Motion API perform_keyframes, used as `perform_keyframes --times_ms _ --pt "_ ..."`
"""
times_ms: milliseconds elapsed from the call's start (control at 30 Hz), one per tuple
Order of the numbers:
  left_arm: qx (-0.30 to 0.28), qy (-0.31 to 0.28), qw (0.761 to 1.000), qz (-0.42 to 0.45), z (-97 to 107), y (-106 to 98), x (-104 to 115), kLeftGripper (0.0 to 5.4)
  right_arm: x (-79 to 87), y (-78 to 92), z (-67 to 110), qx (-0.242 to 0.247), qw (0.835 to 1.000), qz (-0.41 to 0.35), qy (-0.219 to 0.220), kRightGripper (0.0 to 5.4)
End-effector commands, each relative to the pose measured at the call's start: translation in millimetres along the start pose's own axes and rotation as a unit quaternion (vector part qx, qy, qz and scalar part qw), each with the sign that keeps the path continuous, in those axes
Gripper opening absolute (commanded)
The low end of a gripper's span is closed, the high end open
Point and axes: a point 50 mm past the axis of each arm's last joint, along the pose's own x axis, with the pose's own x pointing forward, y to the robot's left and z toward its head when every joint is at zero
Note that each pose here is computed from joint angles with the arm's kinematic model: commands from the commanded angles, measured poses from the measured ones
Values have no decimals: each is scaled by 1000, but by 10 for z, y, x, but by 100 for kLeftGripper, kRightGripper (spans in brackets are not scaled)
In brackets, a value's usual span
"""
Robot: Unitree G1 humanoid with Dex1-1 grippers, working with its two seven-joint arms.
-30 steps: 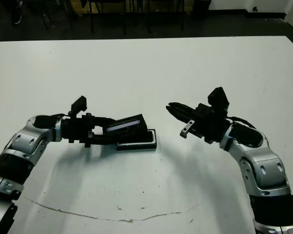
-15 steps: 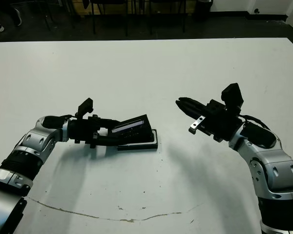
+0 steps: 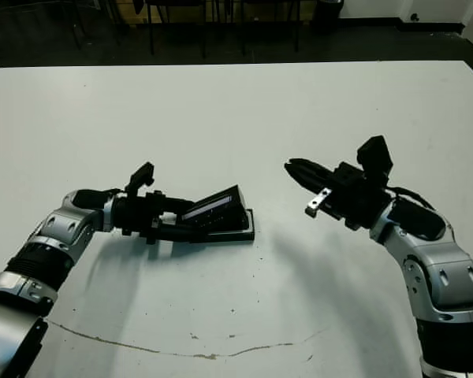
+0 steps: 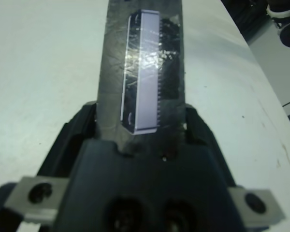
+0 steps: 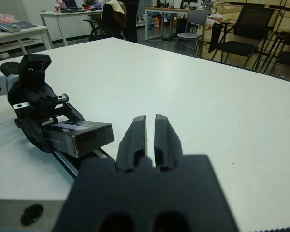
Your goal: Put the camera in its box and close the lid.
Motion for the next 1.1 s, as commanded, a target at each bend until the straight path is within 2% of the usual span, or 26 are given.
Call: perform_keyframes --times_ms 33,200,333,833,1100 --pt "-21 48 998 -24 -164 -34 34 280 -21 -4 -68 5 1000 -2 19 0" --pt "1 118 993 -21 -194 -22 68 280 -21 -2 -76 7 1000 -4 19 0" --pt "10 144 989 -22 -231 -27 121 280 -24 -1 -76 1 1000 -1 17 0" --pt "43 167 985 -21 -153 -112 98 280 -18 -9 -83 6 1000 0 18 0" --pt "40 155 987 -21 -169 -186 40 280 -19 -1 -83 6 1000 2 16 0"
